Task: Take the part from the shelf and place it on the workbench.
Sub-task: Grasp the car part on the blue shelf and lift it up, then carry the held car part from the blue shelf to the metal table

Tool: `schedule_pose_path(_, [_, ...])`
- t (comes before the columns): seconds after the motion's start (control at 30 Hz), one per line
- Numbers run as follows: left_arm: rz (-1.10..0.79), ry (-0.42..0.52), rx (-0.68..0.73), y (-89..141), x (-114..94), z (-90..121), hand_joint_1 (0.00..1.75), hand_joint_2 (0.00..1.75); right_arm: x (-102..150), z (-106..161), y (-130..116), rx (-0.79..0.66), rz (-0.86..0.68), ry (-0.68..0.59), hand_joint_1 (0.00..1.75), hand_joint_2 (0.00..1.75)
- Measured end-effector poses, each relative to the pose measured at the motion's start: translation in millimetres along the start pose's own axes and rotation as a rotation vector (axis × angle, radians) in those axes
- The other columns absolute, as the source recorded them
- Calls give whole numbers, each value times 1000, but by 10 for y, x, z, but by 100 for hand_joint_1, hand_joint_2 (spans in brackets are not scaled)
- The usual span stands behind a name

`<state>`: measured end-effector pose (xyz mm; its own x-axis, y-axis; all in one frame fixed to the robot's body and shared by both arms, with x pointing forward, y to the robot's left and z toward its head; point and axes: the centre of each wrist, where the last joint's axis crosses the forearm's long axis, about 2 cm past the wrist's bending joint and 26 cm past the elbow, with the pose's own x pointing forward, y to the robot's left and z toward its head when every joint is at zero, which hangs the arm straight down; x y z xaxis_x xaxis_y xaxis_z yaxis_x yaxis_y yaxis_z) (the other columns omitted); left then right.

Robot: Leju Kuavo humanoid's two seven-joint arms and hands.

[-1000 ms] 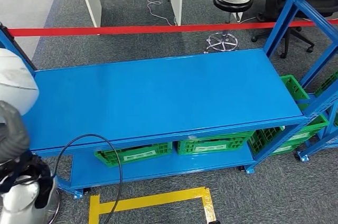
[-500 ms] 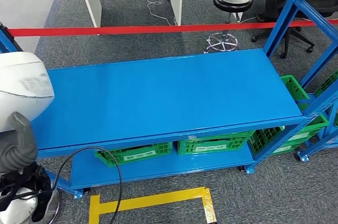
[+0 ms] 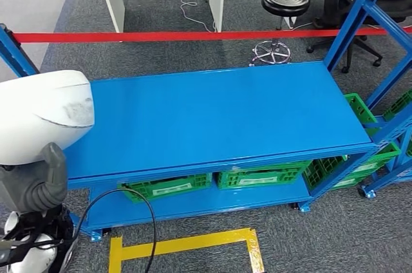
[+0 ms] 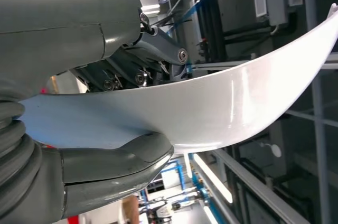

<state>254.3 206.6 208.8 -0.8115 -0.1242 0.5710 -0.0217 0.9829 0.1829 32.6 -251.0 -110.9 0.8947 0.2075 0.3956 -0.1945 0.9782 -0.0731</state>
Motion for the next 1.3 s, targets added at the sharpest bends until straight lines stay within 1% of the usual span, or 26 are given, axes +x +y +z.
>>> schedule_pose_path(0.17, [-57, 9, 30, 7, 12, 70, 175, 175, -15, -6, -132, -140, -35, 88, 0, 0])
schedule_pose_path(0.3, [-83, 15, 68, 28, 34, 113, 175, 175, -51, -3, -245, -199, -72, 163, 0, 0])
schedule_pose_path(0.4, [-109, 8, 98, 50, 51, 120, 175, 175, -51, -7, -314, -222, -83, 196, 0, 0])
schedule_pose_path(0.63, [-151, 5, 122, 74, 64, 166, 175, 175, -59, -8, -390, -239, -83, 219, 0, 0])
schedule_pose_path(1.0, [-242, -25, 245, 95, 108, 154, 175, 175, -64, -8, -395, -223, -72, 227, 0, 0])
schedule_pose_path(1.3, [-253, -19, 266, 99, 111, 163, 175, 175, -66, -9, -412, -208, -74, 219, 0, 0])
